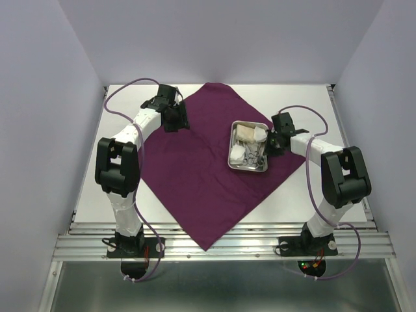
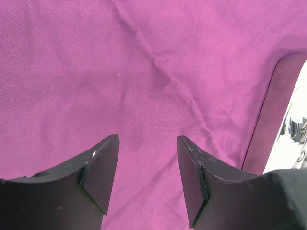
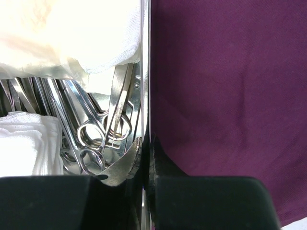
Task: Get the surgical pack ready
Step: Adjust the container in the surgical kit.
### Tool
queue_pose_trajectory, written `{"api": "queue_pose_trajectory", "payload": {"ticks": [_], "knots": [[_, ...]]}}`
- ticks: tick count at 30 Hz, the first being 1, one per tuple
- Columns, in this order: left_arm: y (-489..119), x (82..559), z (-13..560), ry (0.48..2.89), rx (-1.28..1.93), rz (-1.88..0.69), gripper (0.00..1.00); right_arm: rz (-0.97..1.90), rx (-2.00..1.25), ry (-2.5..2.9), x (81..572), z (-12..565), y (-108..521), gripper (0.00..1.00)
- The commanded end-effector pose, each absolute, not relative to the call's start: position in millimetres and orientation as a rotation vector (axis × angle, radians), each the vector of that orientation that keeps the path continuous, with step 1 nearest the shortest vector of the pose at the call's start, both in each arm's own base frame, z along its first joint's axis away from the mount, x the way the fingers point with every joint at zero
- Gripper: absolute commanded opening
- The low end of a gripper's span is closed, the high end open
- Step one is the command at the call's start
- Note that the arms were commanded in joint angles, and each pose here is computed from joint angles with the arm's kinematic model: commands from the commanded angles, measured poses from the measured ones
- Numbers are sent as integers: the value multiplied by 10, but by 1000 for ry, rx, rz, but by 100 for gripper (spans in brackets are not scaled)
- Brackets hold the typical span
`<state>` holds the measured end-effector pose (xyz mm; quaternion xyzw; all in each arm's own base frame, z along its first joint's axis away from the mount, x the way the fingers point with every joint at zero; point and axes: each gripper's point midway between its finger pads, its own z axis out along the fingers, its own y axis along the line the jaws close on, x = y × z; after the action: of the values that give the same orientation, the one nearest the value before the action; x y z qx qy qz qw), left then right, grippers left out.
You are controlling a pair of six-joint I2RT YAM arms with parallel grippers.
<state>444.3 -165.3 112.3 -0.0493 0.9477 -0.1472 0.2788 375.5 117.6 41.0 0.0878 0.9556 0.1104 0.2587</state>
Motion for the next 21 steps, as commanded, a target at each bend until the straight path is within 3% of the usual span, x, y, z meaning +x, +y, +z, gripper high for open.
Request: {"api": "queue_pose_trajectory", "payload": {"ticks": [1,13,21], "knots": [[-1612,4421,1342,2489,-112,-390,63,468,181,2401,4052,1011,1492,1],[-1607,4405,1341,2488,-112,-390,63,550,98,2391,4019,1020,1929,1],[-1564,4395,1336,2488,-121,-384,63,489,149,2397,4069,919,1886,1]]}}
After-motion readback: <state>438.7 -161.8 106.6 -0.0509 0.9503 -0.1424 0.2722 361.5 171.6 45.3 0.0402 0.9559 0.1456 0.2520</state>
